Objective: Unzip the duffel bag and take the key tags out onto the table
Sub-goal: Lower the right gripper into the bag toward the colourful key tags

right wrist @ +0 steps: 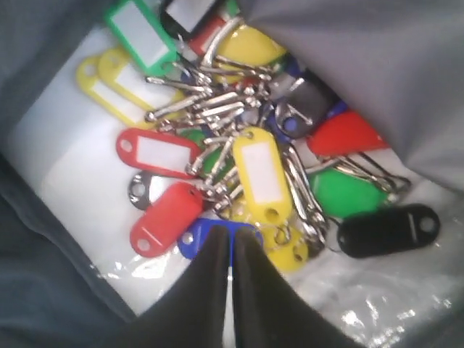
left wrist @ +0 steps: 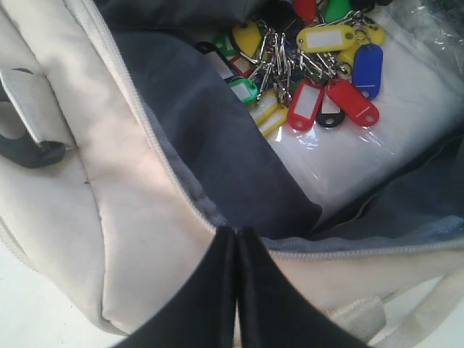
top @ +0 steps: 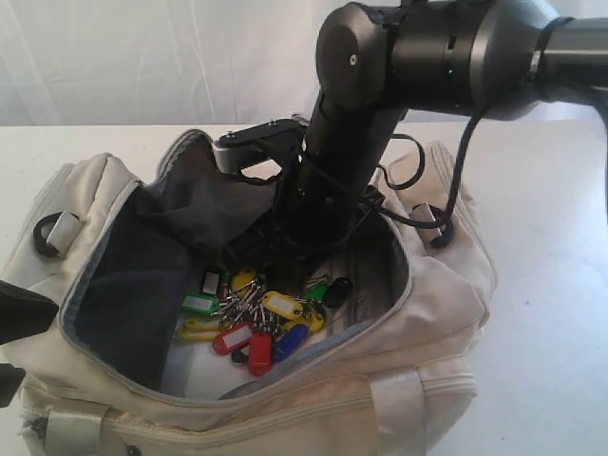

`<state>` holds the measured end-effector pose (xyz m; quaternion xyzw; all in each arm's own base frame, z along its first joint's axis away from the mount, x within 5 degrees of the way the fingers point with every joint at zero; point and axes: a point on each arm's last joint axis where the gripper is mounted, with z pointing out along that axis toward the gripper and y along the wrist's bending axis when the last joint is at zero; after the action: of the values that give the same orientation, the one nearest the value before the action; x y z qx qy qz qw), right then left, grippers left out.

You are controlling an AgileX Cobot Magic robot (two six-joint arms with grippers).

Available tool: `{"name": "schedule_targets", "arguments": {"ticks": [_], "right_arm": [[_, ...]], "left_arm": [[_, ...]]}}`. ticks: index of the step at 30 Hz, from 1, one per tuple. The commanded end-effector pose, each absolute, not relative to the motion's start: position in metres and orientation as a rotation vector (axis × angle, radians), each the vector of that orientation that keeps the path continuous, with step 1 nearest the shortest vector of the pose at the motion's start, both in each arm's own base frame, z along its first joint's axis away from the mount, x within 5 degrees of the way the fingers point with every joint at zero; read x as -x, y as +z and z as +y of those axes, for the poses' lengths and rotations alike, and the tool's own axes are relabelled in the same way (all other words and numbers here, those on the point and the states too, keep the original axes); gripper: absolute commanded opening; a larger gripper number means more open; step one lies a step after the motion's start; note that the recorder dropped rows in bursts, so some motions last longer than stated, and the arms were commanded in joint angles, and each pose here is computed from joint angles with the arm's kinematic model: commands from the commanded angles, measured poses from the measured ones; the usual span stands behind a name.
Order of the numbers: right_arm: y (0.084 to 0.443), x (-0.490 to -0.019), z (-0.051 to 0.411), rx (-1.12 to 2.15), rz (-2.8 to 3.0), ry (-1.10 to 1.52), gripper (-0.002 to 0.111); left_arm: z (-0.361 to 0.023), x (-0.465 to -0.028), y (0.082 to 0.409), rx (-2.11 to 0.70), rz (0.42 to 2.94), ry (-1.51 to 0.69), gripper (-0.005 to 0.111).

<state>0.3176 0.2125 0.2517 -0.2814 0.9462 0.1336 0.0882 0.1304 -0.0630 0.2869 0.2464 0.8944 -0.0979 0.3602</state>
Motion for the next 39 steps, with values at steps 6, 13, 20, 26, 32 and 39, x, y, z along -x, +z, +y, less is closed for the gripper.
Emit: {"name": "schedule_targets", "arguments": {"ticks": [6,13,20,26,32,39], "right_arm": [[0.231,-0.325,0.249,0.947,2.636,0.518,0.059],[0.193,-0.335,0.249,1.019,2.681,0.307,0.070],[0.153,-0.339,0.250,1.005,2.805,0.249,0.067],[0.147,-0.327,0.243,1.110,2.994,0.210,0.006],[0.205,-0.330,0.246,1.111,2.882,0.247,0.000],[0.277,-0.324,0.241,1.051,2.676,0.303,0.000]], "left_arm": [[-0.063,-0.129,0.289,-0.623,2.299,-0.268,0.000],[-0.063,-0.129,0.289,-0.622,2.297,-0.269,0.000],[-0.063,-0.129,0.289,-0.620,2.298,-0.273,0.000],[-0.063,-0.129,0.289,-0.619,2.296,-0.273,0.000],[-0.063,-0.129,0.289,-0.619,2.296,-0.273,0.000],[-0.063,-0.129,0.289,-0.620,2.298,-0.273,0.000]]}}
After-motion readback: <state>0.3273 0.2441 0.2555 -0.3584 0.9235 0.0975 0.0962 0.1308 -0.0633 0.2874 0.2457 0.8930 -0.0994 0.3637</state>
